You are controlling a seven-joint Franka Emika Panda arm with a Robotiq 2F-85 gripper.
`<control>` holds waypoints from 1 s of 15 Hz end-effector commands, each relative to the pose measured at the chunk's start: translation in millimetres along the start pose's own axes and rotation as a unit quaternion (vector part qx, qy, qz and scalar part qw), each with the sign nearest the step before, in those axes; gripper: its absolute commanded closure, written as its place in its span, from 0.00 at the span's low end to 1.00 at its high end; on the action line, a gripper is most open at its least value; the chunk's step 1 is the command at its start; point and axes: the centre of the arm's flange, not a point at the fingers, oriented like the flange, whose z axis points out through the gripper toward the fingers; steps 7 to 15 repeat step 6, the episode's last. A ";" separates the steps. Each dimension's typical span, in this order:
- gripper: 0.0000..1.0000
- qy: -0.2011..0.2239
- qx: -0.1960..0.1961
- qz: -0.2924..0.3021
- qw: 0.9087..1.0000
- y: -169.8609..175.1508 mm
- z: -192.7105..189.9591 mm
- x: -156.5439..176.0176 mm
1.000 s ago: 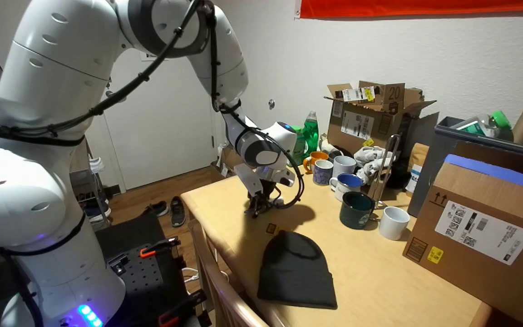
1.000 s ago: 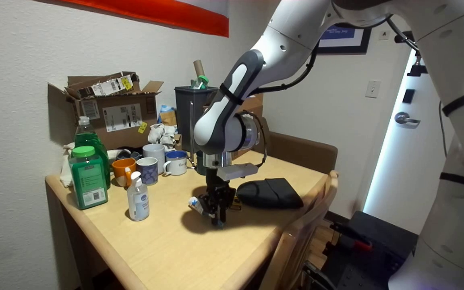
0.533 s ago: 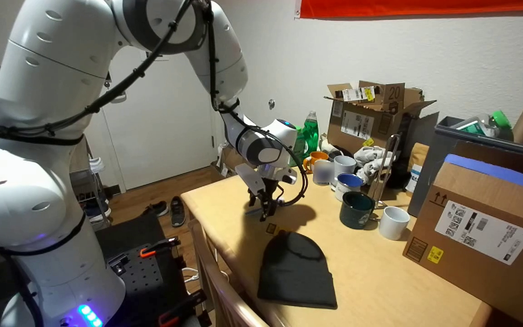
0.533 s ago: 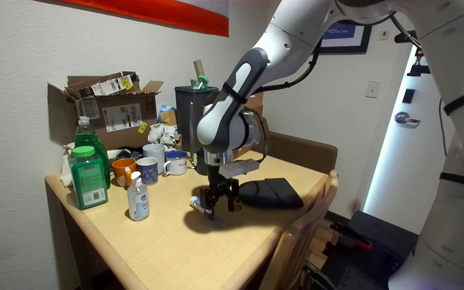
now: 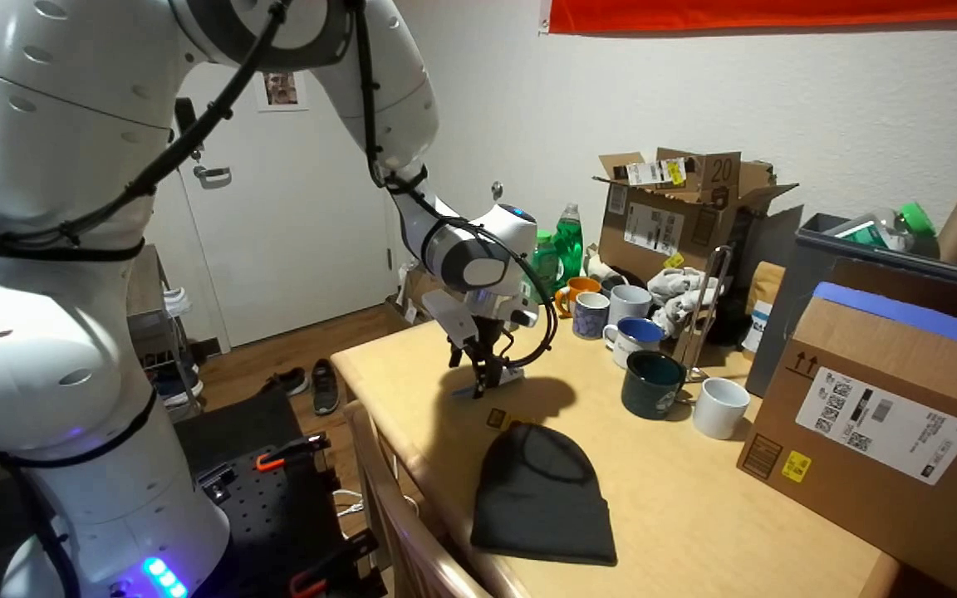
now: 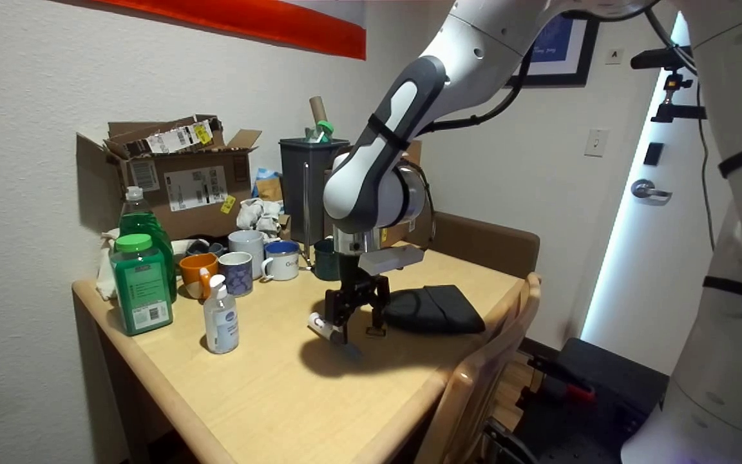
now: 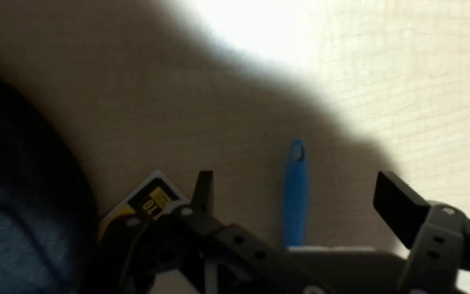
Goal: Roll the lint roller on the beanie
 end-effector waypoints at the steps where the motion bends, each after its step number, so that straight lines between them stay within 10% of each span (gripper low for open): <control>1: 0.00 0.001 0.000 0.000 1.000 0.3 -3.7 -4.9; 15: 0.00 0.004 -0.001 0.000 1.000 1.1 -13.7 -17.5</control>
